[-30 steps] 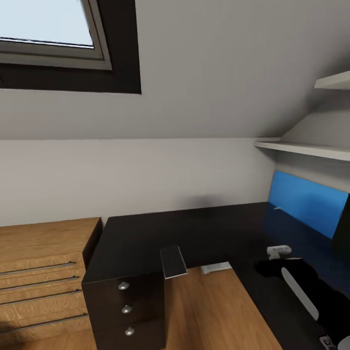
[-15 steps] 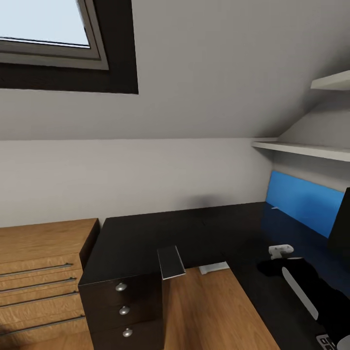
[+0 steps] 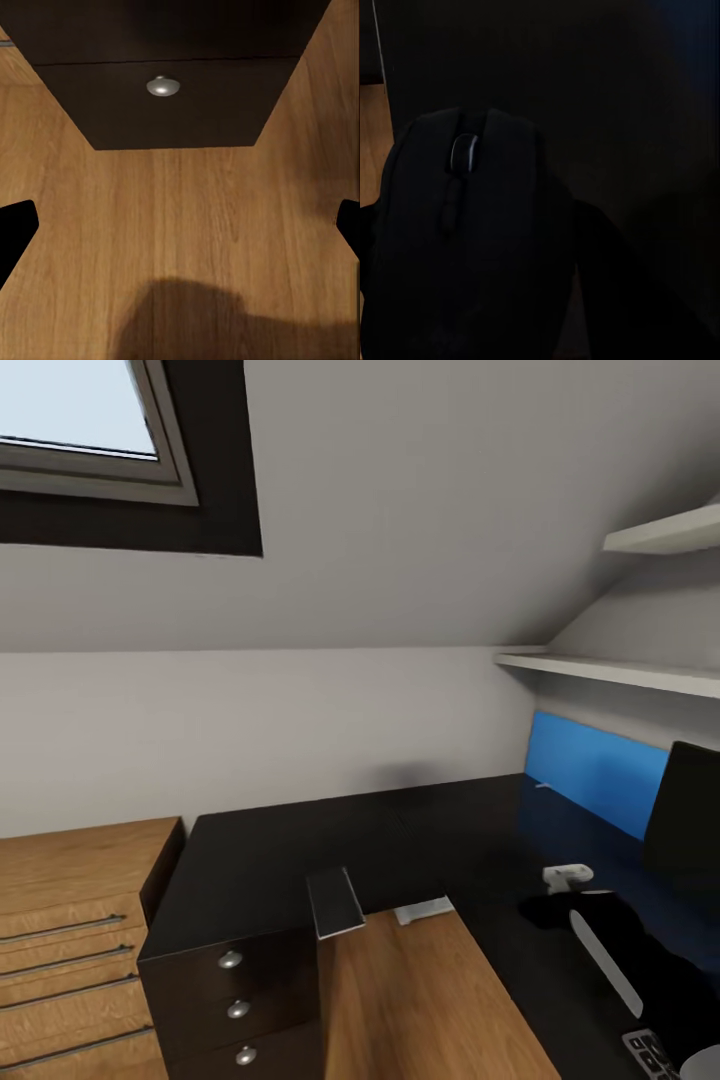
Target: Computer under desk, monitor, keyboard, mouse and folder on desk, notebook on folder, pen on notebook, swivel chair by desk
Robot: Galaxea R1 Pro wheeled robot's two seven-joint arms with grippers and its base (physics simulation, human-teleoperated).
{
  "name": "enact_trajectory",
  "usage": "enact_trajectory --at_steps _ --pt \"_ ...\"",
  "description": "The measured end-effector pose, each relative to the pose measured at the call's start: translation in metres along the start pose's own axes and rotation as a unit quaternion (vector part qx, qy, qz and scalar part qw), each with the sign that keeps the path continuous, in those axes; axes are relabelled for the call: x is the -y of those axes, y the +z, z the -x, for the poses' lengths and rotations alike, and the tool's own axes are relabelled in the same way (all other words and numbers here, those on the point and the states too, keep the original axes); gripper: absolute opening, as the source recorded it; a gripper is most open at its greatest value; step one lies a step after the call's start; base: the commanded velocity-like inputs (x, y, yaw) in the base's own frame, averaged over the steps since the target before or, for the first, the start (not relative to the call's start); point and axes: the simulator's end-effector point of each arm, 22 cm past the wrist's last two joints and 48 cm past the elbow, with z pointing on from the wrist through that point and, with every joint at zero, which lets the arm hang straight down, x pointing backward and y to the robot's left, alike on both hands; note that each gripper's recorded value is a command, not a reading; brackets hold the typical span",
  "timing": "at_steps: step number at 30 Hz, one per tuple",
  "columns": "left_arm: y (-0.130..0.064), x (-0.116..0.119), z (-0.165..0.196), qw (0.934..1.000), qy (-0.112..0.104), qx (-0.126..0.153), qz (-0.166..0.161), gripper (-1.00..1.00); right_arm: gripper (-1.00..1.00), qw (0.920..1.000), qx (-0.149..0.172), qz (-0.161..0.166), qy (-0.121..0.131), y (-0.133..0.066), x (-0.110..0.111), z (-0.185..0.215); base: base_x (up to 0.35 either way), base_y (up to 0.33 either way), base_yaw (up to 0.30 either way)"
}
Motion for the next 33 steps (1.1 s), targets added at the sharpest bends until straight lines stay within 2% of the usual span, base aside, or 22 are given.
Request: enact_trajectory --at_steps 7,15,27,33 --pt "-0.001 0.0 0.003 1.0 -0.001 0.003 -0.001 1.0 -1.0 1.0 0.003 0.0 0.0 -0.002 0.0 0.002 0.0 0.0 -0.197" --pt "-0.001 0.001 0.003 1.0 -0.001 0.004 -0.001 1.0 -1.0 1.0 0.002 0.0 -0.001 -0.002 -0.001 0.002 0.0 0.0 -0.014" --pt "-0.001 0.0 0.008 0.9999 -0.002 0.01 -0.001 1.0 -1.0 1.0 0.007 -0.002 -0.001 -0.007 0.001 0.005 0.0 0.0 -0.213" --pt "-0.002 0.0 0.011 0.9999 -0.003 0.014 -0.001 1.0 -1.0 0.9998 0.011 -0.011 -0.016 -0.008 0.001 0.008 0.0 0.0 -0.206"
